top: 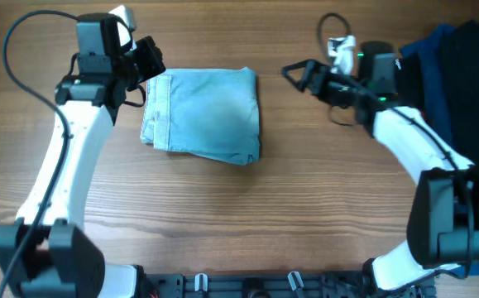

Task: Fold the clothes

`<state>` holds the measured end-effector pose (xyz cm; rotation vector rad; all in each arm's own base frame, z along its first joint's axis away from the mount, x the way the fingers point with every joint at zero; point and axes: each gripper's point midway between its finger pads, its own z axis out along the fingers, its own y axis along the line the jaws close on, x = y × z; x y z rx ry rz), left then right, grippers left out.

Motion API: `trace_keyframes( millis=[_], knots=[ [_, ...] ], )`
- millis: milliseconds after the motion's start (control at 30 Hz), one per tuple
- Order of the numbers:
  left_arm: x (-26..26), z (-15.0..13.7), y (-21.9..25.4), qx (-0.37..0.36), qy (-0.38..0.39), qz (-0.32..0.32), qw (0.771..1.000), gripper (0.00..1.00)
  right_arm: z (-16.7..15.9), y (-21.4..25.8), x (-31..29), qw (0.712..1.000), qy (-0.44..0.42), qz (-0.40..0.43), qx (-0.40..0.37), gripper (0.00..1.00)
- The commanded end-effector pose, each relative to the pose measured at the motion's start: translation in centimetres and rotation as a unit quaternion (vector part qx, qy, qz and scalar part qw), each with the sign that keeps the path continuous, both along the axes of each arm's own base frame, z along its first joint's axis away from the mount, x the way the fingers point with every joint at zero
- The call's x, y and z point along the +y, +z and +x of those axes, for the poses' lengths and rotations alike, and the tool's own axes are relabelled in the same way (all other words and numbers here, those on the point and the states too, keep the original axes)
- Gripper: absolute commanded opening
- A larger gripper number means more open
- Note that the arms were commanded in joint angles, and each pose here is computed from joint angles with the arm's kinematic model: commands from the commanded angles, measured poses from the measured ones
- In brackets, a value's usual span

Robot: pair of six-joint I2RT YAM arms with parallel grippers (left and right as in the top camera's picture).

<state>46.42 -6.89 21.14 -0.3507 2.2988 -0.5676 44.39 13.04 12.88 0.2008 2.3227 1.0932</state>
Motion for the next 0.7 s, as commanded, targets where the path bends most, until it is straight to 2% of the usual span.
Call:
trace_keyframes(
  millis=[0,100,233,300,367,433,500,567,667],
  knots=[
    [0.1,2.1,-6.3,0.048,0.009,-0.007,0.999,0.04,0.5,-1.4,-4.0,0.997,-0.059,-0.032,0.023,0.99],
    [0.0,3.3,-11.7,0.088,0.014,-0.01,0.996,0.04,1.1,-1.9,-5.8,0.993,-0.097,-0.064,0.023,0.99],
    [0.1,3.5,-19.2,0.146,0.021,-0.009,0.989,0.04,1.3,-2.1,-6.2,0.991,-0.108,-0.075,0.023,0.99],
    [0.5,3.9,-21.1,0.149,0.028,-0.002,0.988,0.04,1.3,-2.1,-6.2,0.991,-0.108,-0.075,0.023,1.0],
    [0.2,5.5,-20.4,0.11,0.024,-0.008,0.994,0.04,1.3,-2.1,-6.2,0.991,-0.108,-0.075,0.023,0.99],
    [-1.1,7.7,-14.8,0.037,-0.003,-0.038,0.999,0.04,1.3,-2.1,-6.2,0.991,-0.108,-0.075,0.023,0.99],
    [-2.7,8.0,-9.3,-0.008,-0.036,-0.066,0.997,0.04,1.3,-2.1,-6.2,0.991,-0.108,-0.075,0.023,1.0],
    [-4.2,6.4,-5.4,-0.006,-0.042,-0.102,0.994,0.04,1.3,-2.1,-6.2,0.991,-0.108,-0.075,0.023,0.99],
    [-7.3,1.6,-5.1,0.075,-0.059,-0.107,0.99,0.04,1.3,-2.1,-6.2,0.991,-0.108,-0.075,0.023,1.0]
  ],
)
